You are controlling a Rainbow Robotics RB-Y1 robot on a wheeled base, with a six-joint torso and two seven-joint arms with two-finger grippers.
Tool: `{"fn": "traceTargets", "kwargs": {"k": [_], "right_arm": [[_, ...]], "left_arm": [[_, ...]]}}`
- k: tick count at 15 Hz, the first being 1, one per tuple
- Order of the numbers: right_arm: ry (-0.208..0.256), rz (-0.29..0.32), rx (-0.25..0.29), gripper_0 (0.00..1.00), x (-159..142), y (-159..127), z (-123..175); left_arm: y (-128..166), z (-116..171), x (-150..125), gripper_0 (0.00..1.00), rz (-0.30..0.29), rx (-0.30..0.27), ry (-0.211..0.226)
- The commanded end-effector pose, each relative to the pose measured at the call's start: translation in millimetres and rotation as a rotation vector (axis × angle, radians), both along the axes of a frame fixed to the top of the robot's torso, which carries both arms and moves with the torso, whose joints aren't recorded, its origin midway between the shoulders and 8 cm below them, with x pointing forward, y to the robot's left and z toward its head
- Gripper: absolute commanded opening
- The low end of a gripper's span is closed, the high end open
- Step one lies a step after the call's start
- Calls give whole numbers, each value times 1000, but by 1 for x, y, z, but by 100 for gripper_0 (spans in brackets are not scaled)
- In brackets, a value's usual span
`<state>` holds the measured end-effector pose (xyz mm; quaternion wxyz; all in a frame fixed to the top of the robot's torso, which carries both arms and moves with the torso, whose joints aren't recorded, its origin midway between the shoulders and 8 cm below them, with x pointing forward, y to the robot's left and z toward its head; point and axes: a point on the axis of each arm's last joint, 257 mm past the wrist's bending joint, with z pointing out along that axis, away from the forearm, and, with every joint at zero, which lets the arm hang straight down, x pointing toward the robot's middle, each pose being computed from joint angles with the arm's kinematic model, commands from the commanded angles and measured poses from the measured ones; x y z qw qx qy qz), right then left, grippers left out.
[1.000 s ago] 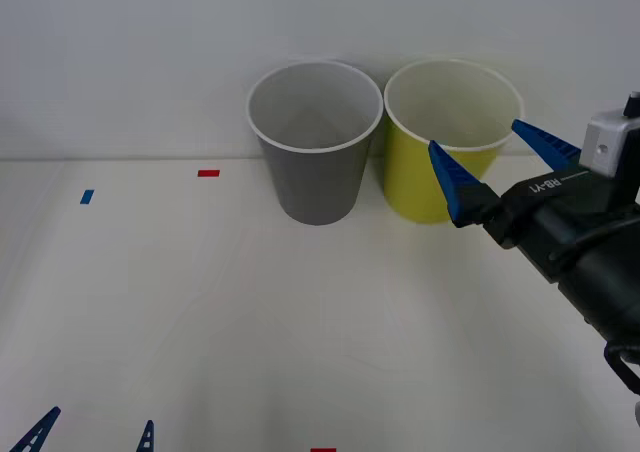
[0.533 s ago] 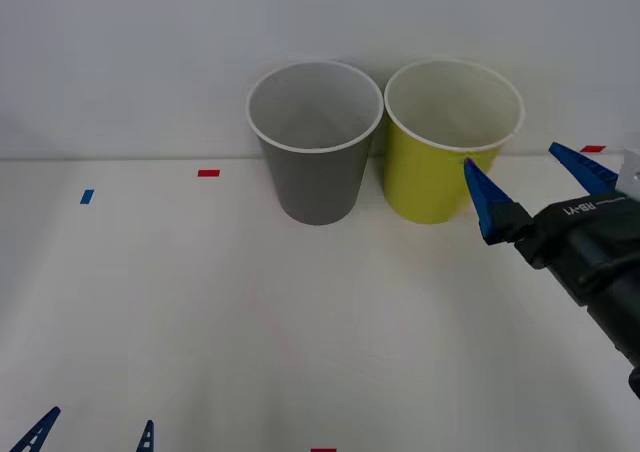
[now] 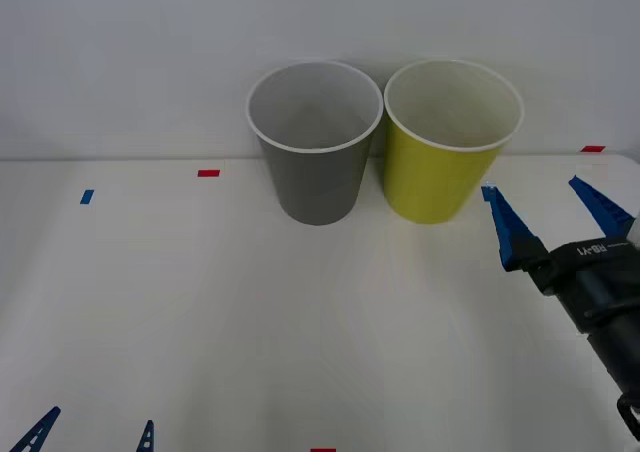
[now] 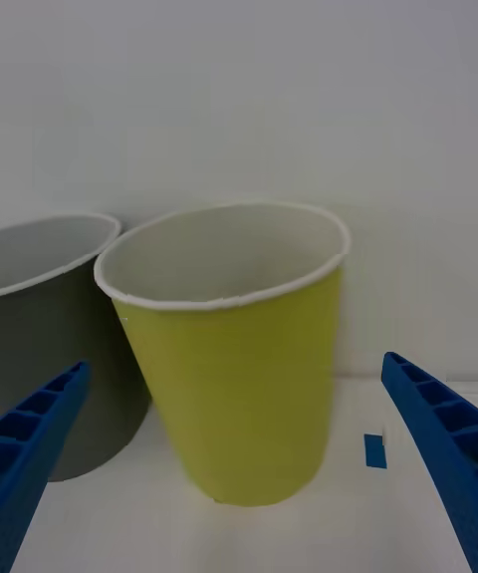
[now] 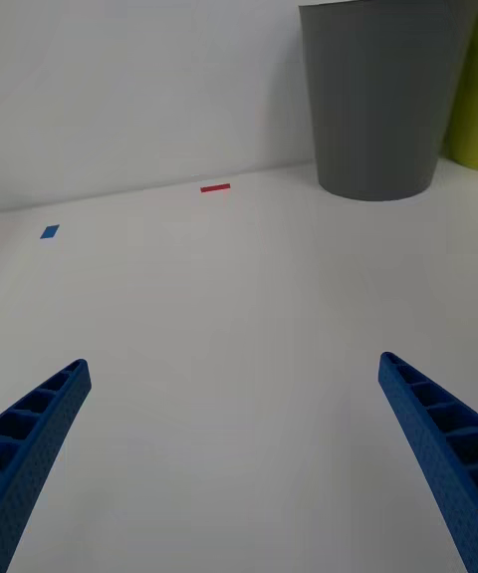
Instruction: Put cans in the gray bin and PET bottles in the light green bin.
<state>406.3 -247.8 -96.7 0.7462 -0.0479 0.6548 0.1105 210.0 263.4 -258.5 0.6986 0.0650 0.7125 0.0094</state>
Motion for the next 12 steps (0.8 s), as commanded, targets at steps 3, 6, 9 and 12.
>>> {"fn": "traceTargets", "kwargs": {"k": [3,6,9,12], "right_arm": [[39,-128,-69,100,-39,-33,-83],[68,-186,-111,100,-82,-47,-119],[95,-208,-116,100,-118,-52,-133],[106,-214,-98,100,-148,-47,-139]], "left_arm": [[0,0,0,100,0,0,0],[0,0,0,100,0,0,0],[0,0,0,100,0,0,0],[0,0,0,100,0,0,0]]}}
